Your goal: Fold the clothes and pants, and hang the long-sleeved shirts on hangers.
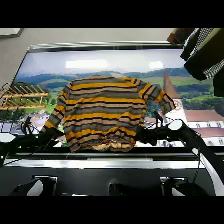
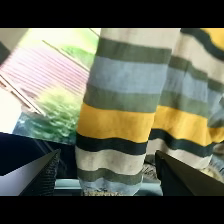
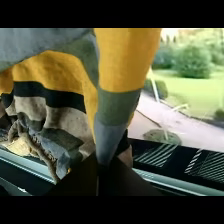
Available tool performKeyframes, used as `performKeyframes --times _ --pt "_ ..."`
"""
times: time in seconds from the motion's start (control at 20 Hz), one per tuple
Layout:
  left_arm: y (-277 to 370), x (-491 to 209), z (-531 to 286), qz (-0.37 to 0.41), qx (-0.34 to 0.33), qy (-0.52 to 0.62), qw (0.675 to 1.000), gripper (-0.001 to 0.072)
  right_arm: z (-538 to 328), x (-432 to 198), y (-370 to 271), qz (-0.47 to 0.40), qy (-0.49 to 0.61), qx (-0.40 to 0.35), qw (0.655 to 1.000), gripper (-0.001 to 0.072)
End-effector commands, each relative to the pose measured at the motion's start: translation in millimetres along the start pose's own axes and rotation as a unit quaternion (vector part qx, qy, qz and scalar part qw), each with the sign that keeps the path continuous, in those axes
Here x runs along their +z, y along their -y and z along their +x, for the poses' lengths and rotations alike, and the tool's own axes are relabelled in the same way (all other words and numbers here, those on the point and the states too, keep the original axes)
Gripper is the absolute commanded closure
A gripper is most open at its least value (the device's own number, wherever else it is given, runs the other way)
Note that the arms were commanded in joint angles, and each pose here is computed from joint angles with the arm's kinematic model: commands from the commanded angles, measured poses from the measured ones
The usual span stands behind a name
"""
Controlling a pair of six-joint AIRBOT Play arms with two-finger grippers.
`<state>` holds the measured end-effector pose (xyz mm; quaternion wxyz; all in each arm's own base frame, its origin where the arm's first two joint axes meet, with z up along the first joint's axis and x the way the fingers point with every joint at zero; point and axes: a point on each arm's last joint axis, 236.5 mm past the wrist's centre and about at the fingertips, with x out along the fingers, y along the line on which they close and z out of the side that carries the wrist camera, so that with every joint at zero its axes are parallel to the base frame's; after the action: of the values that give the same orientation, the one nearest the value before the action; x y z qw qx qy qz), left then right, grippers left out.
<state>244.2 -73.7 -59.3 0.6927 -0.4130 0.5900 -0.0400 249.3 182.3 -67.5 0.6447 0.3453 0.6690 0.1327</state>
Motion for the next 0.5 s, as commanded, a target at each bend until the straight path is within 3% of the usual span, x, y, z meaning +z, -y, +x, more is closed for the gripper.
performKeyframes --times 0.0,0.3,0.35,0.45 --pt "4.5 -7.0 21.6 0.019 0.013 -0.016 1.0 0.0027 -7.2 -8.3 -6.6 -0.004 -0.005 0.005 1.0 0.0688" --pt "6.2 -14.0 56.8 0.014 0.04 -0.023 0.999 0.0041 -7.7 -19.0 -7.3 -0.003 -0.028 0.007 1.0 0.0688" --pt "5.8 -15.4 59.6 0.009 0.042 -0.026 0.999 0.0095 -8.0 -19.0 -8.6 -0.002 -0.028 0.009 1.0 0.0688" --pt "9.7 -15.1 60.3 0.002 0.034 -0.027 0.999 0.0647 -10.0 -16.5 -12.5 -0.004 -0.02 0.015 1.0 0.0688"
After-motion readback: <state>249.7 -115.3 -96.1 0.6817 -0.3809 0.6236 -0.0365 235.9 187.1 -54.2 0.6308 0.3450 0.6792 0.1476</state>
